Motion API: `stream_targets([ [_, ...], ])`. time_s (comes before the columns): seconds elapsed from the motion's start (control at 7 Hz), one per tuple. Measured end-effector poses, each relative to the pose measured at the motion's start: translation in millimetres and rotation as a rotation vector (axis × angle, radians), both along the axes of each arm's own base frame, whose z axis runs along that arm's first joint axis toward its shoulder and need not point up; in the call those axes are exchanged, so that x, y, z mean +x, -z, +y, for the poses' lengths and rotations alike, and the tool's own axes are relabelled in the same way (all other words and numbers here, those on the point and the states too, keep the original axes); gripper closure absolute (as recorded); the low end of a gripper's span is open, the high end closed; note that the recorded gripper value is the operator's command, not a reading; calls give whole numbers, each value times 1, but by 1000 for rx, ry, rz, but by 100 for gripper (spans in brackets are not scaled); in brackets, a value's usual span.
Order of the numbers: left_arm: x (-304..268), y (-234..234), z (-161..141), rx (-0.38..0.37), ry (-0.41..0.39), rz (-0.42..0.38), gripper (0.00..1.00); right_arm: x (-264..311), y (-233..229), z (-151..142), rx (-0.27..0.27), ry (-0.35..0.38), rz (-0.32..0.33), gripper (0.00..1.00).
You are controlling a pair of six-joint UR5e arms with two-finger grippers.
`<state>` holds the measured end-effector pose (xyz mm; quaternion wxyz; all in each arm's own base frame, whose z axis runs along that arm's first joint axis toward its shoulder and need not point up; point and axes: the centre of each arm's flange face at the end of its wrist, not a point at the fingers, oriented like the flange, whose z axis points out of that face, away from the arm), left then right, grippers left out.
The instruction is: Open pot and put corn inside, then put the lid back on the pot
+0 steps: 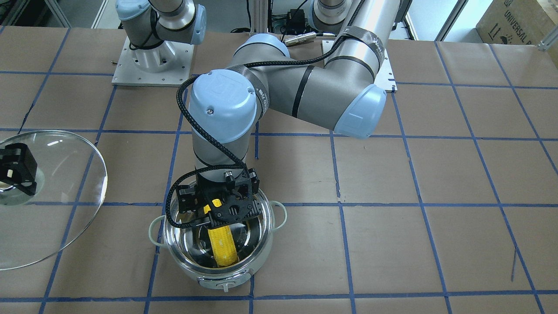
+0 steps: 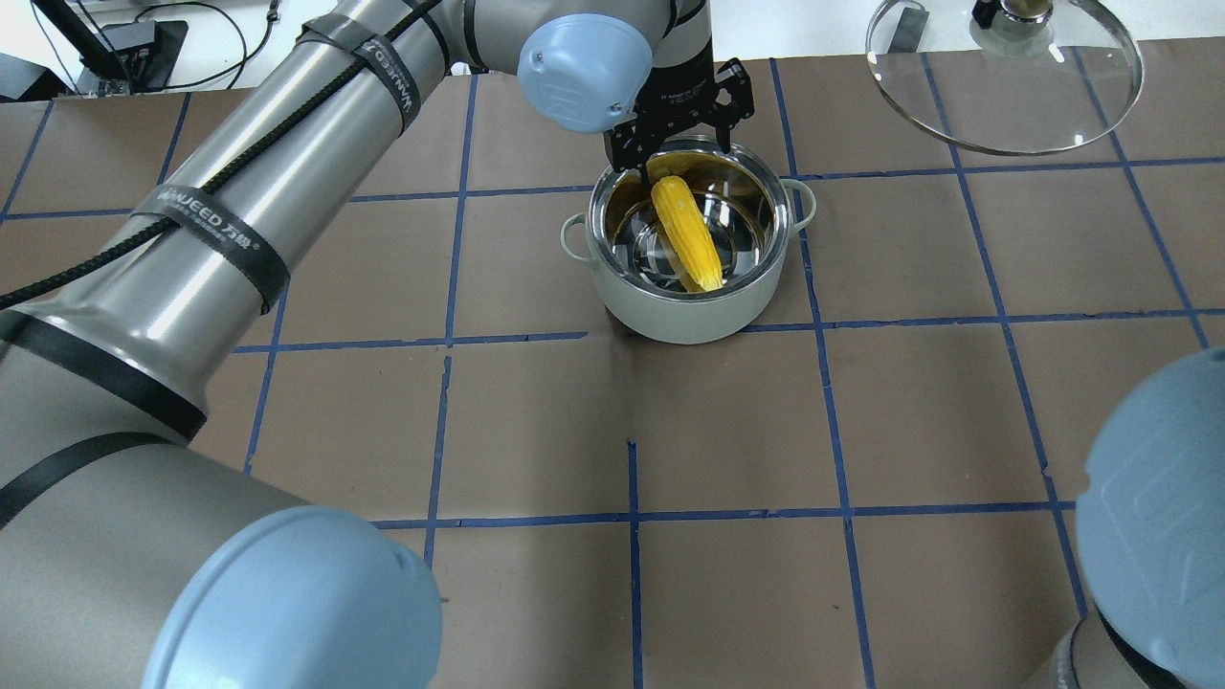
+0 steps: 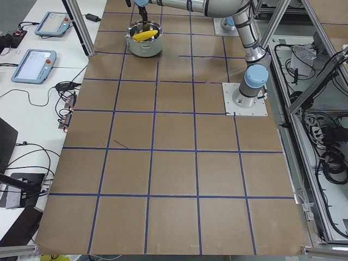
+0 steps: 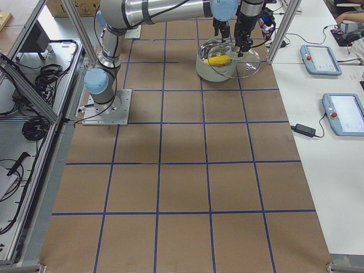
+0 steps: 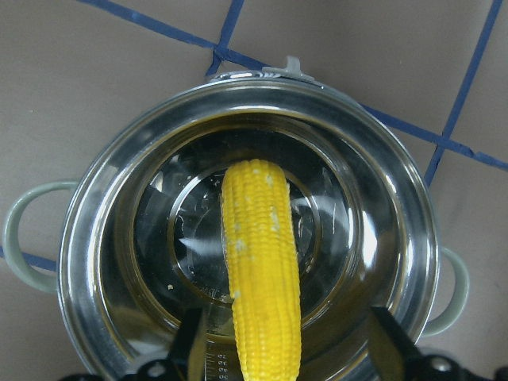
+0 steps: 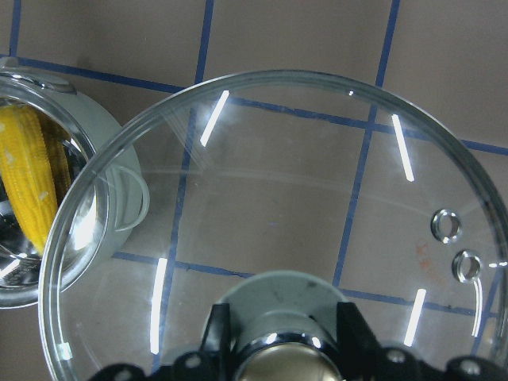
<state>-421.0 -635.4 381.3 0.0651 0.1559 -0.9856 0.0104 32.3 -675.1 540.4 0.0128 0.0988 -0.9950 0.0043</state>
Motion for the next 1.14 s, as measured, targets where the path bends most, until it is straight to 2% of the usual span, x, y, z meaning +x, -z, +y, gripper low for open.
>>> stream_targets([
  [0.29,35,-21,-3,-1,156,-17,0,39,6,0,-4,-8,1,90],
  [0.57,110,-63,-8,15,319,-32,0,94,28,-8,-11,16,9,90],
  [0.86,190,-92,-2,94,370,-29,0,142,60,-20,-14,34,26,90],
  [1.14,265,-107,26,178,353,-7,0,181,86,-26,-12,22,25,92],
])
